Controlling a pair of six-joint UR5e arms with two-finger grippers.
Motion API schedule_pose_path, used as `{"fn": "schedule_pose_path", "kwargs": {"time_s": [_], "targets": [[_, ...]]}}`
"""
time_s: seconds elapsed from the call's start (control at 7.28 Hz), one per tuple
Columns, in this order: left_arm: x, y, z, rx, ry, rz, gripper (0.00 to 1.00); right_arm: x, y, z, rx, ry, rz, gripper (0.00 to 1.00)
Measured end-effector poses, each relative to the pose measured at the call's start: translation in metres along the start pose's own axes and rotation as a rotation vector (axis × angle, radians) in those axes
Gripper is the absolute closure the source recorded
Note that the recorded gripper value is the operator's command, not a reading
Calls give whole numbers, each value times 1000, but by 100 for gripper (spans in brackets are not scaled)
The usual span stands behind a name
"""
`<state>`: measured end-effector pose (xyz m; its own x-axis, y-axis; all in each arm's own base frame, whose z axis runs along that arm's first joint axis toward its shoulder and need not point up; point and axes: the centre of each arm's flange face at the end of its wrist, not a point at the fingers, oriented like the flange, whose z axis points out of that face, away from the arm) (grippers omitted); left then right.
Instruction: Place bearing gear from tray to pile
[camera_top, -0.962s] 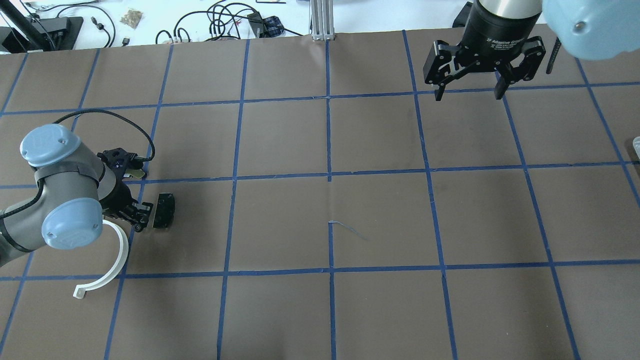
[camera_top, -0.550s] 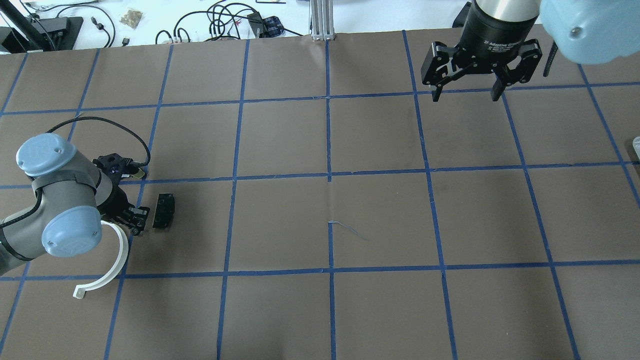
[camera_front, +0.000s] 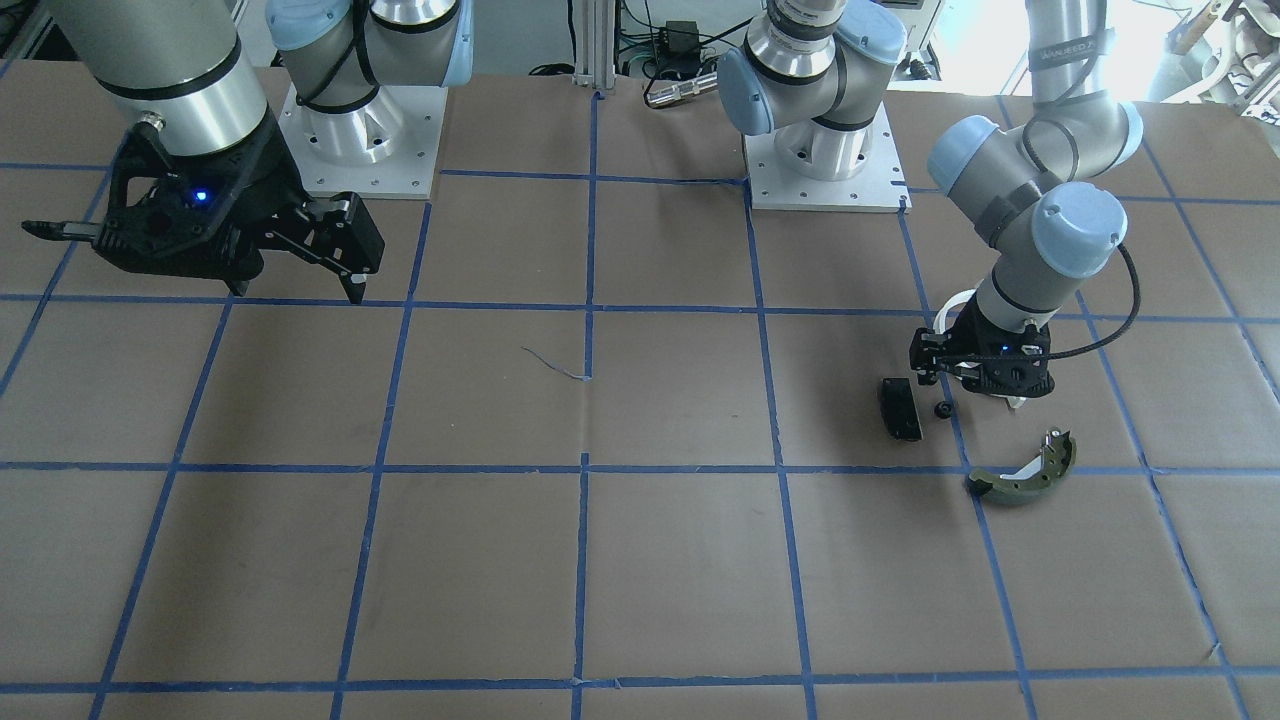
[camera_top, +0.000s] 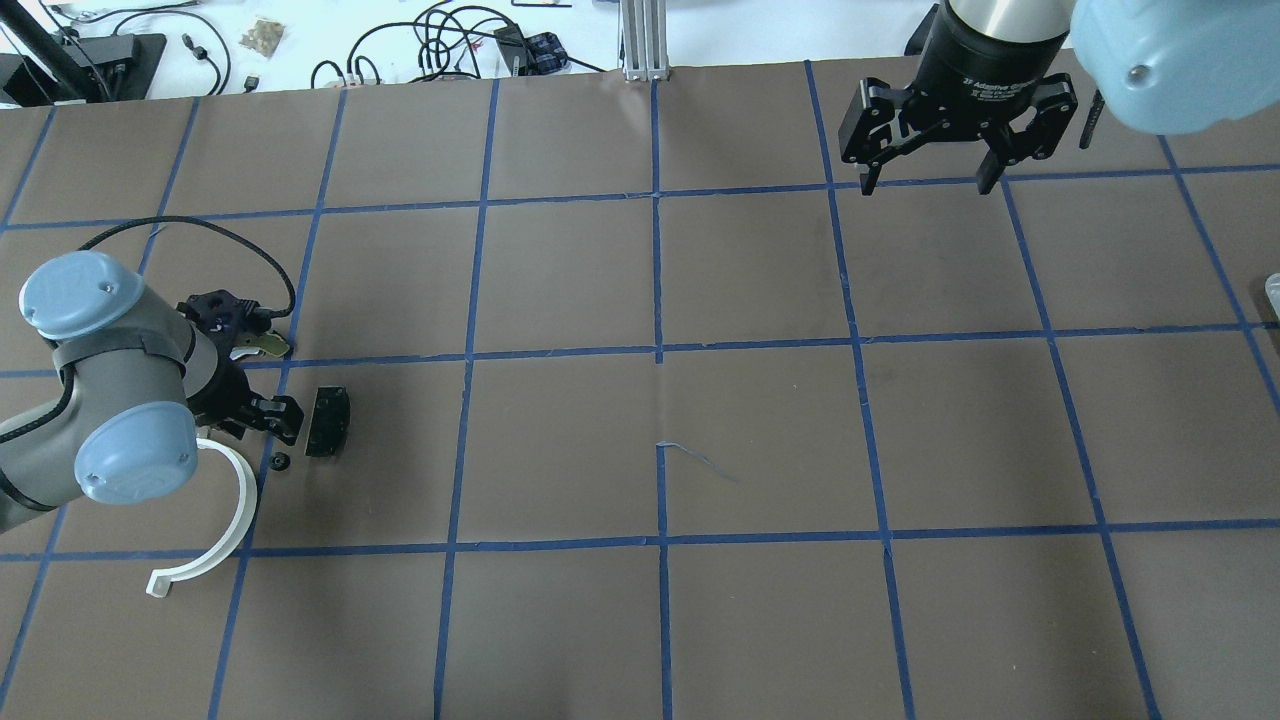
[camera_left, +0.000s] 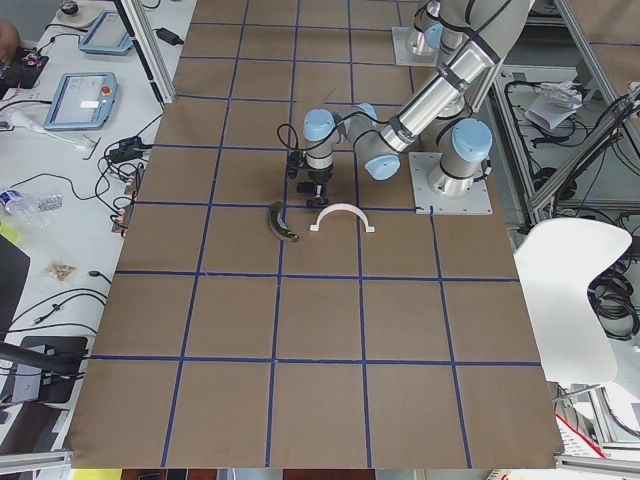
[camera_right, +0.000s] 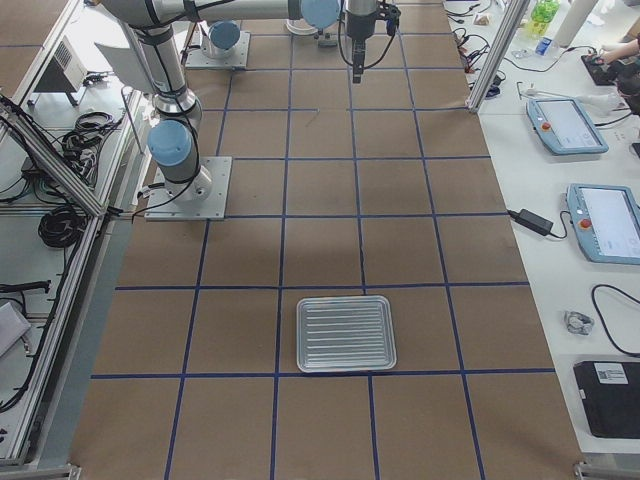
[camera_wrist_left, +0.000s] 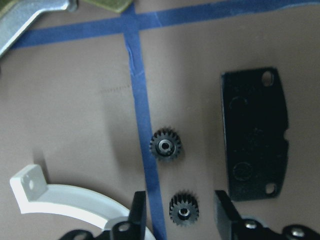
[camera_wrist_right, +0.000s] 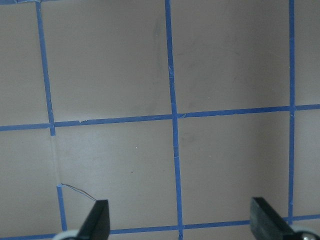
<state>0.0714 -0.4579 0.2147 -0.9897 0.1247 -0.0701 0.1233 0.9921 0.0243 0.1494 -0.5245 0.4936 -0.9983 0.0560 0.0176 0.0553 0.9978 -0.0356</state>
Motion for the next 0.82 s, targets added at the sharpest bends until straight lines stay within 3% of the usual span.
{"fn": "schedule_pose_path", "kwargs": {"time_s": [0.55, 0.82], "targets": [[56, -65, -158, -3, 1, 9, 0, 3, 2, -2, -2, 9, 6, 0], [128, -61, -245, 2, 1, -20, 0, 3, 2, -7, 2, 8, 8, 0]]}}
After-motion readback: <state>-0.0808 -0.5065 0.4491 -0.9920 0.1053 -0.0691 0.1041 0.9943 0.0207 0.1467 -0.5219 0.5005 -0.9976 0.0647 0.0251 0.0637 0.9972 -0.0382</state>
